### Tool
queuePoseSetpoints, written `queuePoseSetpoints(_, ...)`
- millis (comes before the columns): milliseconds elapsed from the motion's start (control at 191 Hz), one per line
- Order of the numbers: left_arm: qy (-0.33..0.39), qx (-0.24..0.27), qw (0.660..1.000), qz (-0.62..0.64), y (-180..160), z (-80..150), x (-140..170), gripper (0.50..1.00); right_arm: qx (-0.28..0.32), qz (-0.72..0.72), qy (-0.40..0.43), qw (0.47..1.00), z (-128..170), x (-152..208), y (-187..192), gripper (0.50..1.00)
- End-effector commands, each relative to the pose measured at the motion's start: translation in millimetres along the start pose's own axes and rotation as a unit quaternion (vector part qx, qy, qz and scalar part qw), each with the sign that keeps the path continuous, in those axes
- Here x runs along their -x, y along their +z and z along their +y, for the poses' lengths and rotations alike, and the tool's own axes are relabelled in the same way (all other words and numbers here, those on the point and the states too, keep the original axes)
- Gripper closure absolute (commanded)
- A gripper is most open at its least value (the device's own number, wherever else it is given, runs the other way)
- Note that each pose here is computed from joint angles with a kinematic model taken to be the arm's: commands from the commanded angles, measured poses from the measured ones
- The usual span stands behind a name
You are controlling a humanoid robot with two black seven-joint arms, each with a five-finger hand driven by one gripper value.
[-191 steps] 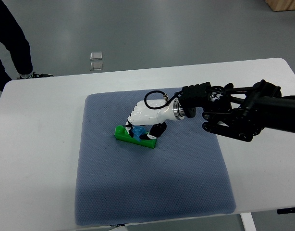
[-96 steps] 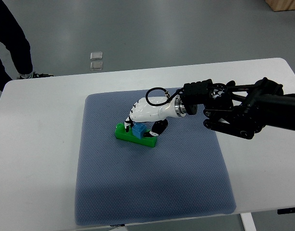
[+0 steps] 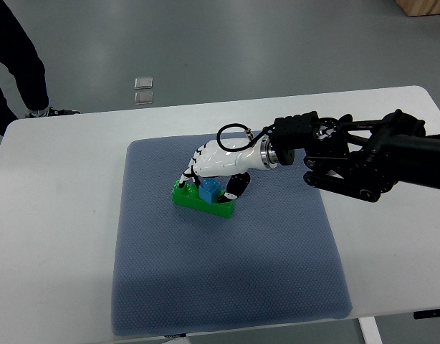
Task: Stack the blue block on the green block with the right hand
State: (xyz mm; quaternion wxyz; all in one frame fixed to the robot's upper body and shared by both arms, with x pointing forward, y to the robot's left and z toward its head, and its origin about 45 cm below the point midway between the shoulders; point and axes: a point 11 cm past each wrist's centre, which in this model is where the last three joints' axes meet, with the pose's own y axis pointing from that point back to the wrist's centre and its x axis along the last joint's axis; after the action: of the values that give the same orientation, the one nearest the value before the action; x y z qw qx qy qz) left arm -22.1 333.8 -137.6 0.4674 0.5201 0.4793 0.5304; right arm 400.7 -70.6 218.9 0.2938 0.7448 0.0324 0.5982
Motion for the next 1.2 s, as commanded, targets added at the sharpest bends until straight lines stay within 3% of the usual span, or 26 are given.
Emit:
queuePoseSetpoints(0,0.0,0.0,1.0,0.0,0,0,0,0.5,0.004,0.002,0.0,1.0,4,-3,4,0.624)
queuePoseSetpoints(361,0.0,0.0,1.0,0.0,0,0,0,0.5,0.006,0.008,0.01,1.0,7,-16,5,0.603)
queuePoseSetpoints(602,0.0,0.0,1.0,0.0,0,0,0,0.5,0.047,0.018,0.038,0.998,33,-43,33,0.593)
queuePoseSetpoints(796,0.0,0.0,1.0,0.0,0,0,0,0.5,0.094,-0.045,0.118,0.988,55,-77,64,0.591)
queuePoseSetpoints(1016,0.0,0.0,1.0,0.0,0,0,0,0.5,0.153,-0.22,0.247,0.931,95,-86,114,0.591)
queuePoseSetpoints(1194,0.001,0.0,1.0,0.0,0,0,0,0.5,0.184,-0.381,0.354,0.834,123,-63,150,0.591)
